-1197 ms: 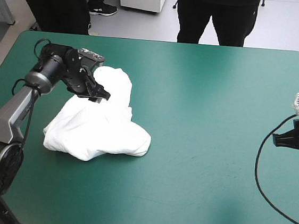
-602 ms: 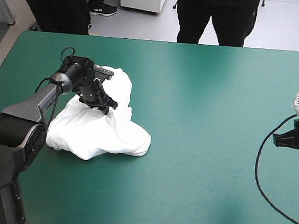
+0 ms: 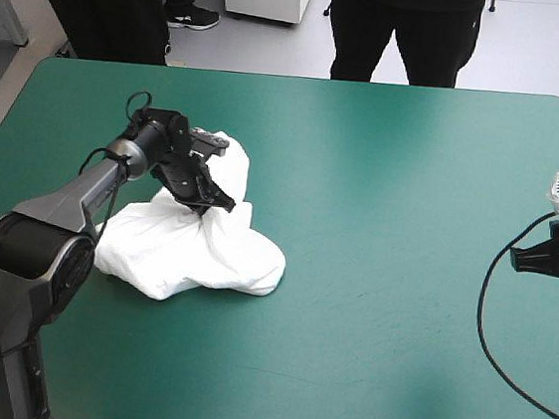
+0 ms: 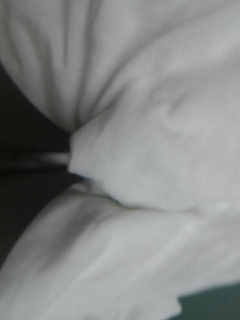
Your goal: Fold the cloth
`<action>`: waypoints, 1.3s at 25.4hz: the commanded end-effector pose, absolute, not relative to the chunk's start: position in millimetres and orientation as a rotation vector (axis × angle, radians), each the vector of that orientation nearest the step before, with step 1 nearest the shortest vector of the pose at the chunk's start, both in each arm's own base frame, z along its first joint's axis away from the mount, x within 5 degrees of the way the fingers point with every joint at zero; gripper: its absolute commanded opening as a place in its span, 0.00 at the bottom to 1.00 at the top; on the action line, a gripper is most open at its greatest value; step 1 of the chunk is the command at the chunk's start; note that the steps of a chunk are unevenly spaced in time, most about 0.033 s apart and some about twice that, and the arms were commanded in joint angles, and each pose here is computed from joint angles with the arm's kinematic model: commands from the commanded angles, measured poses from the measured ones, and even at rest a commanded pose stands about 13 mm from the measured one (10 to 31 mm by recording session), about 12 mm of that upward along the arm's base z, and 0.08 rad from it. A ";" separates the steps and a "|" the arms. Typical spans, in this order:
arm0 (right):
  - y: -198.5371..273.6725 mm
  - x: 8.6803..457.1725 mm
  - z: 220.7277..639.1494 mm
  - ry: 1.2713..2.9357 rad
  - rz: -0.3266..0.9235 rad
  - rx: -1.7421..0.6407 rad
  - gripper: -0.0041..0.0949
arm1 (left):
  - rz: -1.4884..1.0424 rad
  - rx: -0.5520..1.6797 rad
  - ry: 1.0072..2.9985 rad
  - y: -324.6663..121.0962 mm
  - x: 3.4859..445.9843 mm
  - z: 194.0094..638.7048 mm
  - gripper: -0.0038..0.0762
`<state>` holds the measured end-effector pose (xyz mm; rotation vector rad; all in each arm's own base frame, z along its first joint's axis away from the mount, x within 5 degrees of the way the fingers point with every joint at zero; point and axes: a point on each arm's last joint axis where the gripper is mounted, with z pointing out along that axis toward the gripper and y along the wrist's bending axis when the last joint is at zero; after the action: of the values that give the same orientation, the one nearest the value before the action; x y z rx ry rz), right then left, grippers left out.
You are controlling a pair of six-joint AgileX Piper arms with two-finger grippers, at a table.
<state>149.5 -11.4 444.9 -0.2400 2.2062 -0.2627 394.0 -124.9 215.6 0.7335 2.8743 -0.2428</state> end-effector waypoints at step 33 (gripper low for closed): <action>-9.5 148.6 459.2 2.095 -0.244 -0.224 0.39 | -0.226 1.064 2.496 -228.9 300.0 358.0 0.81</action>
<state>150.2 -9.2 445.5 -0.2373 2.1945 -0.2302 315.9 -254.3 293.0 1.1815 2.6298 -0.2350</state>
